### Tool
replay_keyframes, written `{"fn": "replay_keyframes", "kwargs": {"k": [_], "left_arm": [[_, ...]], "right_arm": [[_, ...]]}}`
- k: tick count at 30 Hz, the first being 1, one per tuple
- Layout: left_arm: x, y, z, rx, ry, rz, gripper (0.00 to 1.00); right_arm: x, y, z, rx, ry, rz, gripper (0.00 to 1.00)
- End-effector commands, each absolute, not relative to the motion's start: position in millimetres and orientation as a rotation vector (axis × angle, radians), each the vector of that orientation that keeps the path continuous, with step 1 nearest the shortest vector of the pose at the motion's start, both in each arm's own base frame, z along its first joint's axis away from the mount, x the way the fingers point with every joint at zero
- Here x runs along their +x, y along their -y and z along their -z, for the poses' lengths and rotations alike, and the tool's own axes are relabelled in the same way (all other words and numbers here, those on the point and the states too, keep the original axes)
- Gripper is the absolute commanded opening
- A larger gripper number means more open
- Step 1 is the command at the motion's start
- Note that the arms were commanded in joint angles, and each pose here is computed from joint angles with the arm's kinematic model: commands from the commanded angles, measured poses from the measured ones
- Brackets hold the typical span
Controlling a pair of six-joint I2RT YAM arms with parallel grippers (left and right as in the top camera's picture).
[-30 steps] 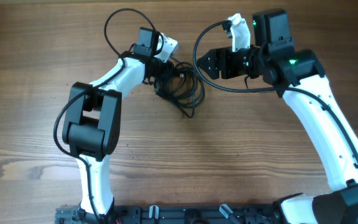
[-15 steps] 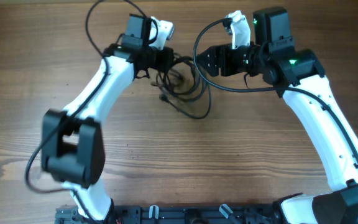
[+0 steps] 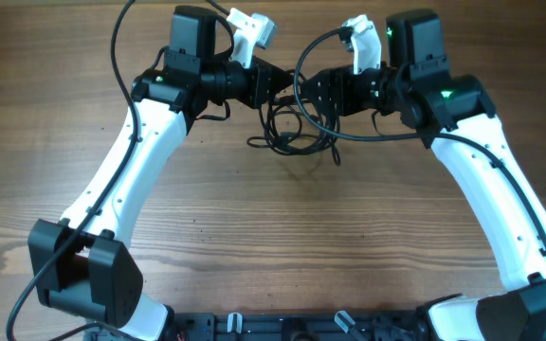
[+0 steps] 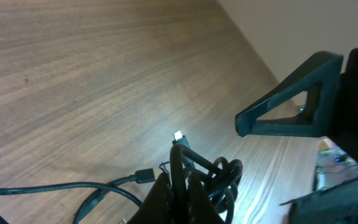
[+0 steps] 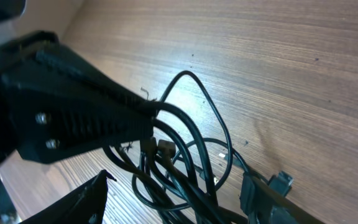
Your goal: Untangle cables
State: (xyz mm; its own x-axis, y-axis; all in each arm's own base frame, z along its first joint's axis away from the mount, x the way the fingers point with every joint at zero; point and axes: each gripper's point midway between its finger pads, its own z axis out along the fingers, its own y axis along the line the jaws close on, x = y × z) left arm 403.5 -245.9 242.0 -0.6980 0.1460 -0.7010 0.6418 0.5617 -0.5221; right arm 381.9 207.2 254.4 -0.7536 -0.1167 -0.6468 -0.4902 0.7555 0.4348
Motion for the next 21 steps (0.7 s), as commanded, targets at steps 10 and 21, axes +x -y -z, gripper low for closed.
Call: {"fn": "replay_keyframes", "kwargs": {"k": [10, 21], "left_arm": [[382, 253, -288, 0.501, -2.154, 1.463, 0.04], [409, 230, -257, 0.241, -2.312, 1.211, 0.04]], "right_arm": [[361, -208, -235, -0.980, -2.217, -0.672, 0.71], [376, -211, -251, -0.692, -2.271, -0.769, 0.11]]}}
